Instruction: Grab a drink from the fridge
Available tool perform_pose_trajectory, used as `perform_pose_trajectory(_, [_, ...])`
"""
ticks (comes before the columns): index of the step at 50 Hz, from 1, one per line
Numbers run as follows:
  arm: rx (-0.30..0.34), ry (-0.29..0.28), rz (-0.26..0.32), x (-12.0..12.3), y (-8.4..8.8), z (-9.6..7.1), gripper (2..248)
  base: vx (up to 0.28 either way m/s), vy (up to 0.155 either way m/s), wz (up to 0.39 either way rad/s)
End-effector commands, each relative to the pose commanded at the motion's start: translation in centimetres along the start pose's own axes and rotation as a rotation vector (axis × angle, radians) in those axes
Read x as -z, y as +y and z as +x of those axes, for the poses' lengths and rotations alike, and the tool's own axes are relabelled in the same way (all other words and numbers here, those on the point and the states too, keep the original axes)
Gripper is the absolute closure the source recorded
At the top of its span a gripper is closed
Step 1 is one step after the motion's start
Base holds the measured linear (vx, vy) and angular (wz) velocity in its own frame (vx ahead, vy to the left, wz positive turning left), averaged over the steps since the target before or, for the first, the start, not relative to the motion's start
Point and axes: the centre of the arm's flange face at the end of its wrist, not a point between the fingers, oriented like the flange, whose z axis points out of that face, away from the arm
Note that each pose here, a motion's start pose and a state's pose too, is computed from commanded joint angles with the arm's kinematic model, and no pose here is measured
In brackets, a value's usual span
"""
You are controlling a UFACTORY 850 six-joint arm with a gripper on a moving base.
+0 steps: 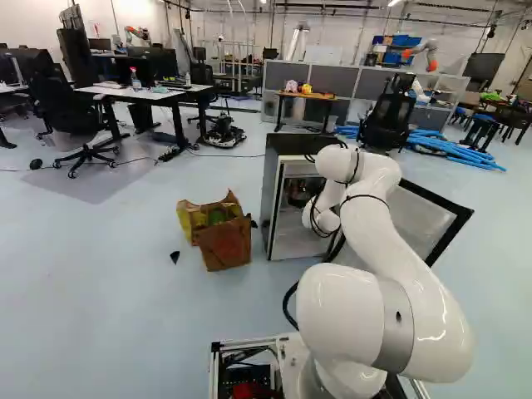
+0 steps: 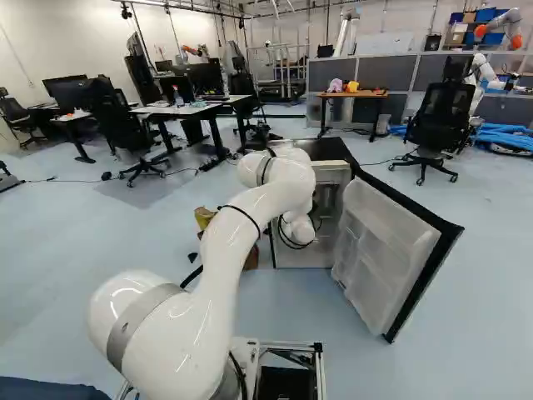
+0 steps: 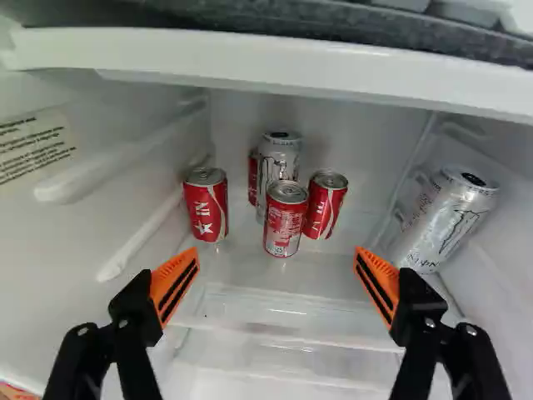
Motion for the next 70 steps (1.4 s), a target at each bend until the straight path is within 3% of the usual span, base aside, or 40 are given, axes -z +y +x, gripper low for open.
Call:
perform_pose_trajectory(26, [0.038,0.003,-0.001,-3.8,0.4,-1.0,3,0.000,0.000,0.000])
perform_pose_trajectory(44, [0.038,-0.022,-0.001,-3.8,0.4,-1.3,6,0.000,0.000,0.000])
perform_pose_trajectory(45, [0.038,-0.022,-0.001,-3.8,0.4,-1.3,19,0.000,0.000,0.000])
perform_pose_trajectory(50, [0.038,-0.022,-0.001,-3.8,0.4,-1.3,19,0.000,0.000,0.000])
perform_pose_trajectory(51, [0.038,-0.022,-0.001,-3.8,0.4,-1.3,32,0.000,0.000,0.000])
perform_pose_trajectory(55, [0.038,-0.022,-0.001,-3.8,0.4,-1.3,32,0.000,0.000,0.000])
perform_pose_trajectory(56, [0.038,-0.022,-0.001,-3.8,0.4,-1.3,44,0.000,0.000,0.000])
perform_pose_trajectory(60, [0.038,-0.022,-0.001,-3.8,0.4,-1.3,44,0.000,0.000,0.000])
perform_pose_trajectory(61, [0.038,-0.022,-0.001,-3.8,0.4,-1.3,56,0.000,0.000,0.000])
perform_pose_trajectory(65, [0.038,-0.022,-0.001,-3.8,0.4,-1.3,56,0.000,0.000,0.000])
perform_pose_trajectory(66, [0.038,-0.022,-0.001,-3.8,0.4,-1.3,69,0.000,0.000,0.000])
perform_pose_trajectory(70, [0.038,-0.022,-0.001,-3.8,0.4,-1.3,69,0.000,0.000,0.000])
